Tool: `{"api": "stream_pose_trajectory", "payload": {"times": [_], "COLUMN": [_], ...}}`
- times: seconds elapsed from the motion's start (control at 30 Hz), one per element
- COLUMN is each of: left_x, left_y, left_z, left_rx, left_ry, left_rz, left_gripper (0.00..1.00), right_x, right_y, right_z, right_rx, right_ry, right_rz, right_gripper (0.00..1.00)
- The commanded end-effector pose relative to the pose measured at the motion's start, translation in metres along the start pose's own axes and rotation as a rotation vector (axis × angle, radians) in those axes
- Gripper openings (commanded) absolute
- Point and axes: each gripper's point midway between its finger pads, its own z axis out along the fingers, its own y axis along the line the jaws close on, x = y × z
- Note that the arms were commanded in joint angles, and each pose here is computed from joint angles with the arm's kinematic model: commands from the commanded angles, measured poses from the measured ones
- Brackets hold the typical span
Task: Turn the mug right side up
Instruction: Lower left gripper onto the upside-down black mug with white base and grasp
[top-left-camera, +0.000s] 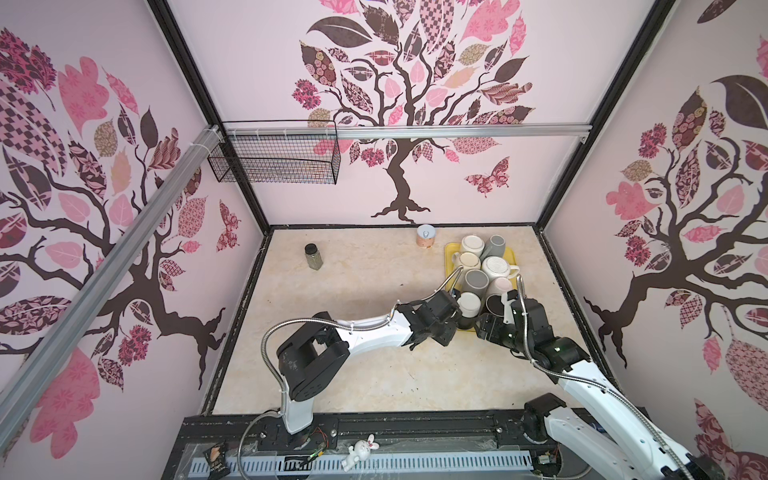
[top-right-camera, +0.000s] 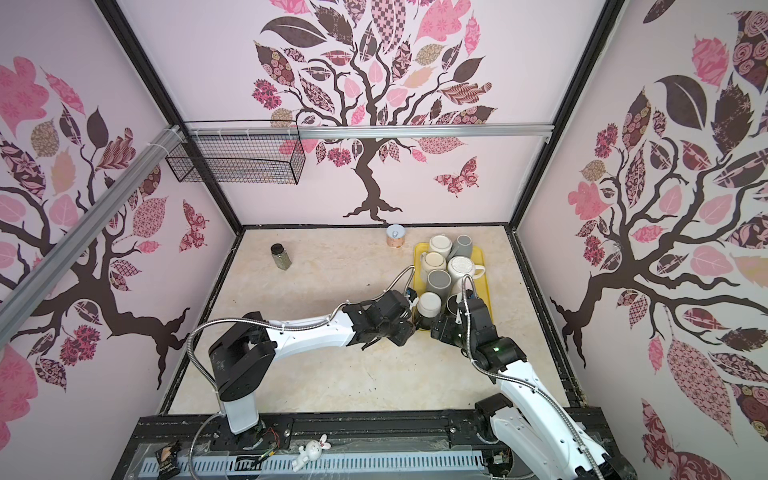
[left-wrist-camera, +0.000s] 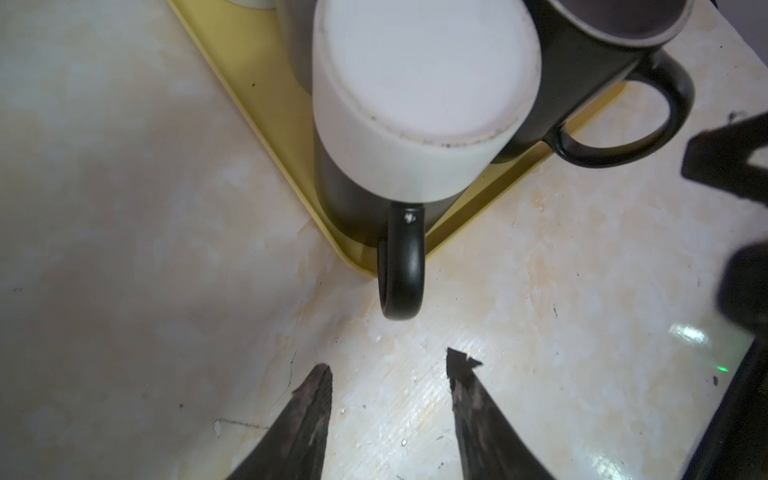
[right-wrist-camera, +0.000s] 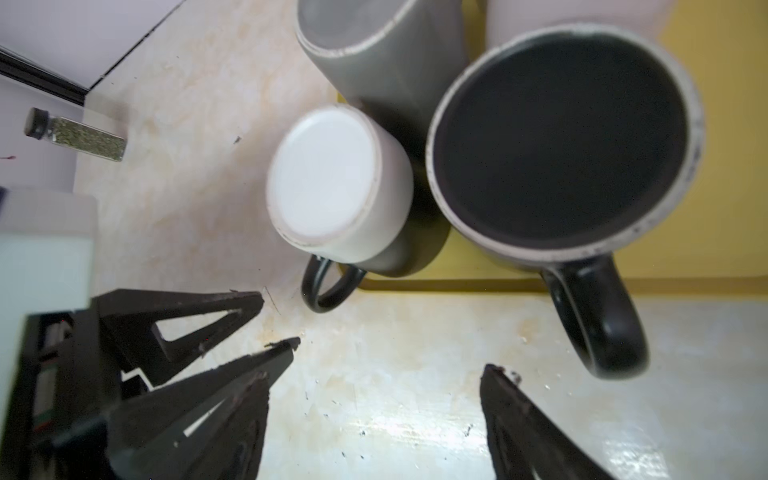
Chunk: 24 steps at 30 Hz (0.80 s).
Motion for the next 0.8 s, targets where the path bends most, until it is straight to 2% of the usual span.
{"api": "stream_pose_trajectory", "payload": {"times": [0.0, 0.17, 0.3, 0.57, 0.7, 0.77], "left_x": [-0.018, -0.023, -0.032, -0.046, -0.049, -0.05], "left_y": [-0.009, -0.01, -0.002, 0.006, 0.008, 0.009], "left_z": [0.006, 0.025, 0.032, 0.023, 0.017, 0.014], "left_rx": [0.02, 0.006, -0.05, -0.116, -0.13, -0.136], "left_ry": [-0.011, 0.009, 0.0, -0.025, -0.03, -0.036], "left_rz": [0.053, 0.051, 0.04, 0.042, 0.055, 0.061], "left_gripper": [0.49, 0.49, 0.45, 0.14, 0.02, 0.0], "right_x": [0.003, 0.006, 0.006, 0.007, 0.005, 0.004], "right_y": [-0.006, -0.008, -0.008, -0.004, -0.004, -0.003], "right_z": [-0.004, -0.004, -0.001, -0.003, -0.005, -0.006], "right_rx": [0.019, 0.022, 0.018, -0.002, -0.009, -0.01], "right_ry": [-0.009, -0.003, -0.001, -0.003, -0.015, -0.019], "right_rz": [0.021, 0.016, 0.012, -0.002, -0.003, -0.003], "right_gripper": [0.81, 0.81, 0.81, 0.82, 0.82, 0.82]}}
